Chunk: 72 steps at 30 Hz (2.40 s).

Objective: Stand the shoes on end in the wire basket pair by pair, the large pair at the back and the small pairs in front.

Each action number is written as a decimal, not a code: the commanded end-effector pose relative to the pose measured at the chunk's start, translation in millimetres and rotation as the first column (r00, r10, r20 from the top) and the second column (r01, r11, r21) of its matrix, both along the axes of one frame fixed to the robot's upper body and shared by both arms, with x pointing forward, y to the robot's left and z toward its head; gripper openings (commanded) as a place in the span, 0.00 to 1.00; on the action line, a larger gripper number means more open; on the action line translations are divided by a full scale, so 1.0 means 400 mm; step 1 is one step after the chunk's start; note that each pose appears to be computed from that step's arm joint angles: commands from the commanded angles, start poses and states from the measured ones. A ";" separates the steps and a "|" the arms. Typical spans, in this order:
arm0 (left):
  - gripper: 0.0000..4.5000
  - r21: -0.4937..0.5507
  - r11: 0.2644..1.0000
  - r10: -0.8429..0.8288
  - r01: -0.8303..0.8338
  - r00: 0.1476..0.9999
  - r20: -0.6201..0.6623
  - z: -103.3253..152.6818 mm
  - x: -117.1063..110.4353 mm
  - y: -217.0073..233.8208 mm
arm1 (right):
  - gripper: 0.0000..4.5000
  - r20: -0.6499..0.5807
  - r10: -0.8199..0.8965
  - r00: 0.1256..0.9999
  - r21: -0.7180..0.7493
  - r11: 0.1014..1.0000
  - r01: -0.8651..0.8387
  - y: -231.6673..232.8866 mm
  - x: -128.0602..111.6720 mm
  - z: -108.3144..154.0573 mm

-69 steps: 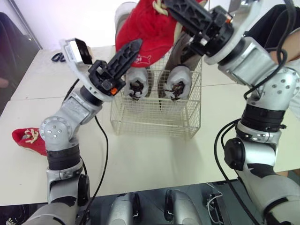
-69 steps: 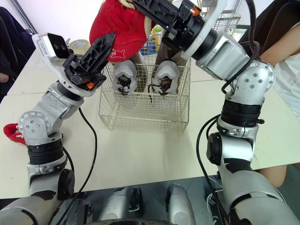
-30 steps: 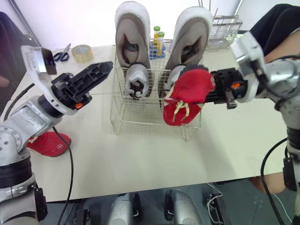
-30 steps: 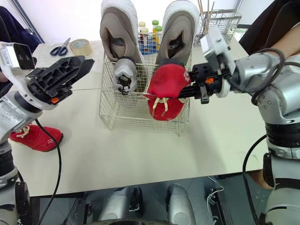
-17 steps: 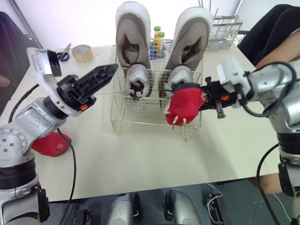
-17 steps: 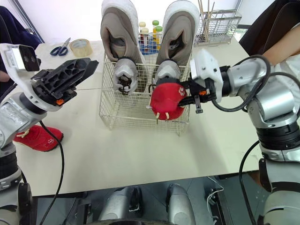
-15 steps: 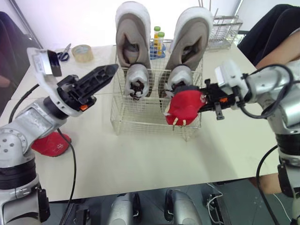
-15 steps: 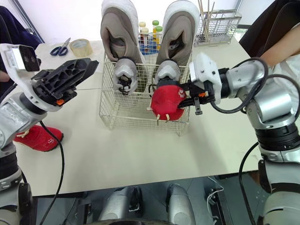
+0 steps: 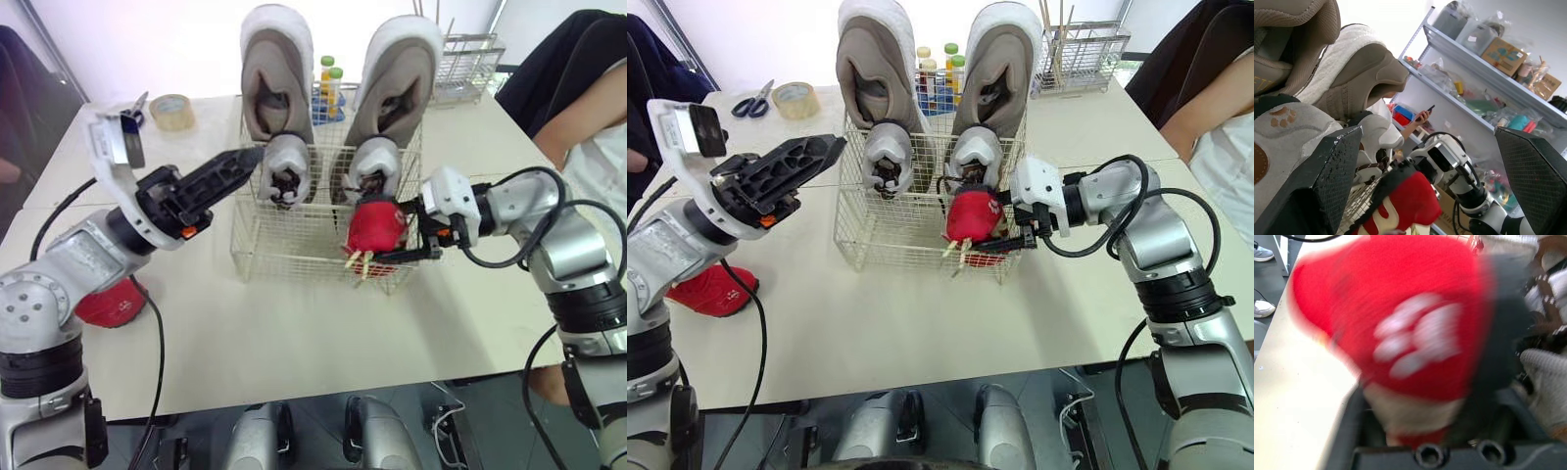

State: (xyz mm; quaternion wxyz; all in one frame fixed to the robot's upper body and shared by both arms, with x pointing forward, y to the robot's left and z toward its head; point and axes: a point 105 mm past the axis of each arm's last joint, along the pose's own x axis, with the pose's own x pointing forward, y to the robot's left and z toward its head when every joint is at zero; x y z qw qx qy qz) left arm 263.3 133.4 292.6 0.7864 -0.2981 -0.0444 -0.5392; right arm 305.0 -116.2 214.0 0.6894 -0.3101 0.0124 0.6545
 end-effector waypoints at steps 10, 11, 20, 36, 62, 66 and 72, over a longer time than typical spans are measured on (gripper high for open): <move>1.00 0.001 1.000 0.022 -0.022 0.999 0.046 0.015 0.000 -0.002 | 0.98 0.070 -0.093 0.993 -0.044 0.994 0.096 -0.079 -0.032 0.114; 1.00 0.002 1.000 0.024 -0.024 0.999 0.047 0.016 0.001 -0.002 | 0.98 0.075 -0.104 0.992 -0.040 0.993 0.107 -0.084 -0.034 0.125; 1.00 0.099 0.980 0.164 -0.171 0.984 0.075 0.040 0.022 0.079 | 0.98 -0.006 -0.066 0.998 0.303 0.951 0.065 -0.074 -0.103 0.321; 1.00 0.516 0.185 0.971 -0.836 0.238 0.036 0.106 0.032 0.540 | 0.98 -0.151 0.401 0.904 0.442 0.845 -0.301 0.076 -0.110 0.336; 1.00 0.840 -0.061 0.894 -0.540 -0.403 -0.195 -0.262 -0.187 0.645 | 0.98 -0.149 0.456 0.877 0.426 0.830 -0.359 0.117 -0.088 0.340; 1.00 0.846 -0.040 0.890 -0.531 -0.404 -0.211 -0.268 -0.148 0.649 | 0.98 -0.142 0.414 0.899 0.416 0.849 -0.325 0.104 -0.093 0.341; 1.00 0.871 -0.050 0.876 -0.489 -0.439 -0.197 -0.328 -0.126 0.673 | 0.98 -0.136 0.357 0.924 0.411 0.869 -0.275 0.085 -0.103 0.346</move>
